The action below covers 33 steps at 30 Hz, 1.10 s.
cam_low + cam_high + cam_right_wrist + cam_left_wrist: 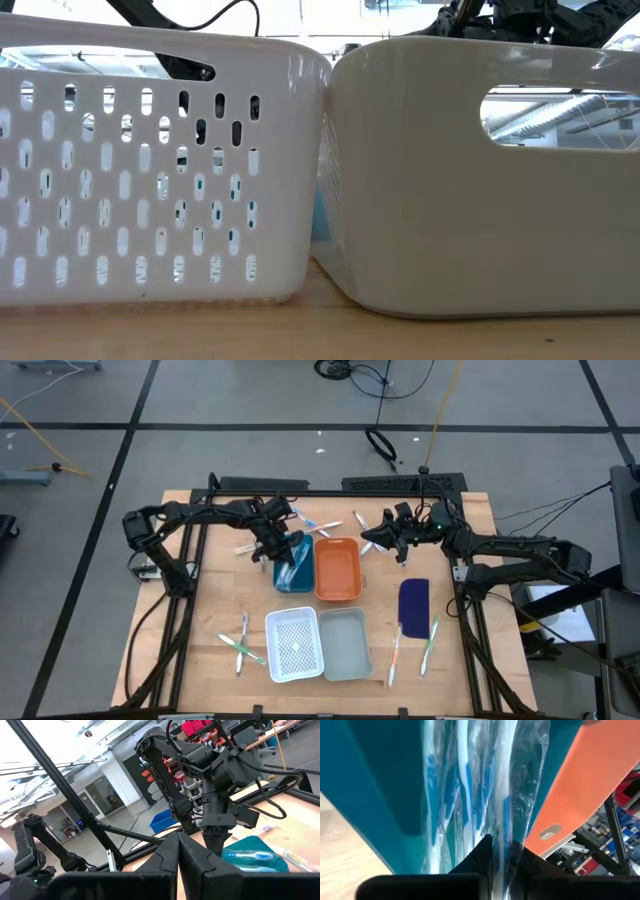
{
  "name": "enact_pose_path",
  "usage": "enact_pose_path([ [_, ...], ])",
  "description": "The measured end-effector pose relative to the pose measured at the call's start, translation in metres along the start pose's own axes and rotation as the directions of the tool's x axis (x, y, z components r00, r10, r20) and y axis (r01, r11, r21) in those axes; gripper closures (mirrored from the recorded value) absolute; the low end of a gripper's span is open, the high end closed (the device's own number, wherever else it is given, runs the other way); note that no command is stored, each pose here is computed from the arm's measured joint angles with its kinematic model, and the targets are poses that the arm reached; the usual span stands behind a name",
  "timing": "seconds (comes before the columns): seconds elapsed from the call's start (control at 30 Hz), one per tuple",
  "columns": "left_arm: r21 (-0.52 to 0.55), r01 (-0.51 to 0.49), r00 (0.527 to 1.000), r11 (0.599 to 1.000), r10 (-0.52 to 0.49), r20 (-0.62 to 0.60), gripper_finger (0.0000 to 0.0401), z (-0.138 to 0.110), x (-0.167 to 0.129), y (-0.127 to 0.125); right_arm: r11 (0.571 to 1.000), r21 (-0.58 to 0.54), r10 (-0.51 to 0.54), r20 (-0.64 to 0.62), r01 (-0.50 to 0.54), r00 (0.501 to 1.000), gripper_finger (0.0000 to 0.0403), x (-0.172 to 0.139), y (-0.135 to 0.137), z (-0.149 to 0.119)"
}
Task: Pick & Place Toothbrushes
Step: Put the blue toothbrush into the blue bin
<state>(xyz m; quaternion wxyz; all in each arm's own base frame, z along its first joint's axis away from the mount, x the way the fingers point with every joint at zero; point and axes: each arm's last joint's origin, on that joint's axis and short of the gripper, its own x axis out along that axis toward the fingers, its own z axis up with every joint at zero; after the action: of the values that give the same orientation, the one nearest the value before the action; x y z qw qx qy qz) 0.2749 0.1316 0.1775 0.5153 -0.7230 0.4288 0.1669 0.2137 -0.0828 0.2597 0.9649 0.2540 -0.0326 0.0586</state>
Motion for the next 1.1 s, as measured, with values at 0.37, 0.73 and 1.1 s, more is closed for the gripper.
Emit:
enact_pose_path([
  [0.37, -0.008, 0.014, 1.0, 1.0, -0.015, -0.026, 0.0269, 0.001, -0.001, 0.0, 1.0, 0.018, 0.0, 0.0, 0.0, 1.0, 0.0403, 0.0, 0.0, 0.0],
  [0.73, 0.033, 0.079, 0.997, 0.996, -0.08, 0.023, 0.0214, -0.014, -0.032, -0.006, 1.0, 0.018, 0.001, -0.001, -0.001, 1.0, 0.0403, 0.0, 0.0, 0.0],
  [1.1, 0.162, 0.095, 0.957, 0.982, -0.135, 0.258, 0.0258, -0.069, -0.066, -0.021, 1.0, 0.018, -0.006, -0.002, 0.006, 1.0, 0.0403, 0.0, 0.0, 0.0],
])
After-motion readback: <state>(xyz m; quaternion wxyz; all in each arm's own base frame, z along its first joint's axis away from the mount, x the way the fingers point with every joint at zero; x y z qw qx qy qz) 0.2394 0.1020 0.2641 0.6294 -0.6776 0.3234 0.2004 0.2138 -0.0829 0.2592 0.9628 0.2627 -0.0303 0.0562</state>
